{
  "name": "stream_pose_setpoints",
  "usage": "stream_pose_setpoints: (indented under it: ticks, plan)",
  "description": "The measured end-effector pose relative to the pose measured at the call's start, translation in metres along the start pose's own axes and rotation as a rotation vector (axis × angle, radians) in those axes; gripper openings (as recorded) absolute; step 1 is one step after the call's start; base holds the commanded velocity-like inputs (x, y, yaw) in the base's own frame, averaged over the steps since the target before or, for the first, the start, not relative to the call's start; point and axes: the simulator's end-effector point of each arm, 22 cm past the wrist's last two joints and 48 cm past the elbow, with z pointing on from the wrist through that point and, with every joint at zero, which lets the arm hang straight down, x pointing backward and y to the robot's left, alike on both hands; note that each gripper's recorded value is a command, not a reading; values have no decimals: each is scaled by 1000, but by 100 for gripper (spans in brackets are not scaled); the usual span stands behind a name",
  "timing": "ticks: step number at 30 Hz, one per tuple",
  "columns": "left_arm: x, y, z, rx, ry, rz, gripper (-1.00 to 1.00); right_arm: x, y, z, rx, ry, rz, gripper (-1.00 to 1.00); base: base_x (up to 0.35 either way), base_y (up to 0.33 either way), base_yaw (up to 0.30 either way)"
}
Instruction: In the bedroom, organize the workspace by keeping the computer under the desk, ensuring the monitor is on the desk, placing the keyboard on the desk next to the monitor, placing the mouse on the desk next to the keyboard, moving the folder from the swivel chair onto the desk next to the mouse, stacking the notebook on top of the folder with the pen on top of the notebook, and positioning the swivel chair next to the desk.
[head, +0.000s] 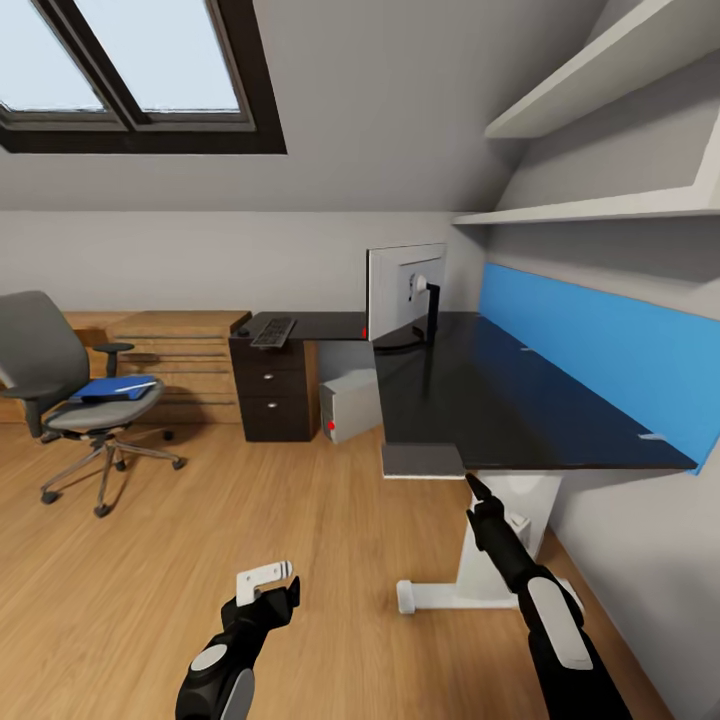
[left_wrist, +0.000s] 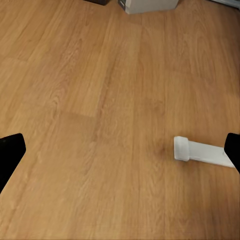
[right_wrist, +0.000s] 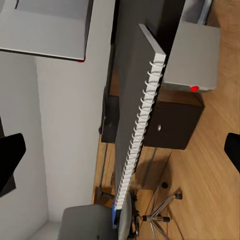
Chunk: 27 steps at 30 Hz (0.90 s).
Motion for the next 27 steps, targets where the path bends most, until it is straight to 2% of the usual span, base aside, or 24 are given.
stream_pose_setpoints:
  ticks: [9, 27]
  plan:
    - [2, 1, 1, -1, 5, 1, 100, 4, -19, -1, 53, 8, 11, 100, 119, 0, 0]
    - [2, 1, 1, -1, 5, 0, 100, 7, -27, -2, 72, 13, 16, 100, 68, 0, 0]
